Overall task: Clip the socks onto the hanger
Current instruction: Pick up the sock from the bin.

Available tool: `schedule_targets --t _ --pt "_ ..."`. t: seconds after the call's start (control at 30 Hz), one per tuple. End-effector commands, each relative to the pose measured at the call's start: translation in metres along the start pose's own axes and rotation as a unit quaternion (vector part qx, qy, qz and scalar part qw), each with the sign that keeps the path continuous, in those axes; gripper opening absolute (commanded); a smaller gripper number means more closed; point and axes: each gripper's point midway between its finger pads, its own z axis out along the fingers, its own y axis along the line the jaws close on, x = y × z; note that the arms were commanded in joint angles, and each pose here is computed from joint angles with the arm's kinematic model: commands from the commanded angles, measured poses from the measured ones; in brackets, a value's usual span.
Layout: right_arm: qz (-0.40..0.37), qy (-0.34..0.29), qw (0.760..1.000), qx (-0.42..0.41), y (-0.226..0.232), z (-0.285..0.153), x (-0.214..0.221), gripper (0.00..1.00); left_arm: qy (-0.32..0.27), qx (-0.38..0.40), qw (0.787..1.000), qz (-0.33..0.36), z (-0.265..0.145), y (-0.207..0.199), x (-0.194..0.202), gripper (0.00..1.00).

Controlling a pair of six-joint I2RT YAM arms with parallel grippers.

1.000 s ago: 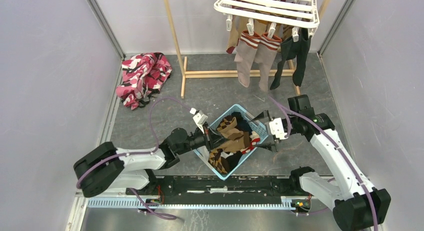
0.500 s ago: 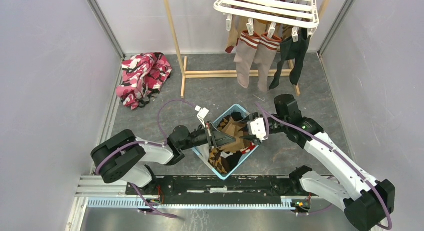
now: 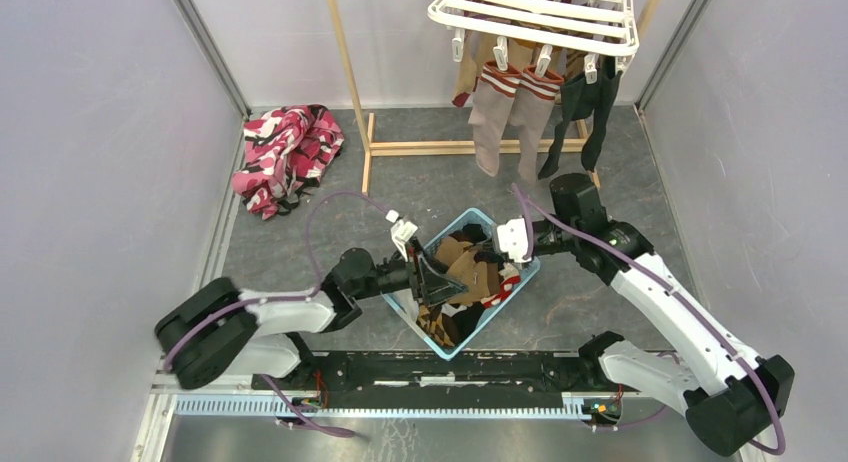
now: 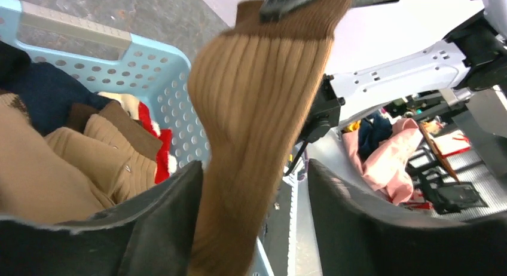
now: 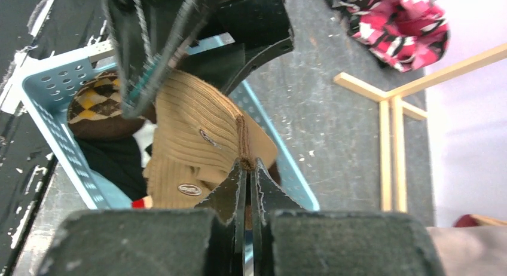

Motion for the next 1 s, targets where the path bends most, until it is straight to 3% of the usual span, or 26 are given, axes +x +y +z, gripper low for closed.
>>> schedule_targets --t 0.0,0.07,0.17,0.3,0.5,0.67,0.77,0.93,0.97 --pt "-0.054 0.020 0.998 -0.003 -0.012 -0.018 -0.024 0.00 -0.008 -0.055 0.976 0.212 -0.018 0.008 -0.025 0.87" --pt "-0.059 0.032 0.998 -0.011 -0.012 -0.022 -0.024 0.00 -0.051 -0.069 0.957 0.279 -0.032 -0.003 -0.050 0.99" --pt "-0.045 0.043 0.998 -0.019 -0.015 -0.023 -0.025 0.00 -0.102 -0.055 0.933 0.340 -0.044 -0.030 -0.078 1.00" --pt "-0.027 0.048 0.998 -0.025 -0.020 -0.020 -0.027 0.00 -0.072 -0.033 0.910 0.407 -0.034 -0.051 -0.088 0.99" --pt "-0.013 0.055 0.998 -0.017 -0.029 -0.018 -0.029 0.00 -0.029 -0.080 0.875 0.477 0.003 -0.053 -0.077 0.89" --pt "-0.012 0.056 0.998 -0.020 -0.028 -0.016 -0.028 0.00 0.005 -0.154 0.855 0.496 0.022 -0.033 -0.080 0.72" --pt "-0.011 0.059 0.998 -0.020 -0.026 -0.017 -0.027 0.00 0.004 -0.158 0.850 0.503 0.025 -0.034 -0.084 0.61" --pt "-0.012 0.059 0.998 -0.024 -0.023 -0.016 -0.024 0.00 -0.004 -0.161 0.846 0.508 0.026 -0.037 -0.091 0.59" --pt "-0.013 0.059 0.998 -0.024 -0.023 -0.016 -0.024 0.00 -0.002 -0.162 0.846 0.508 0.027 -0.036 -0.091 0.54"
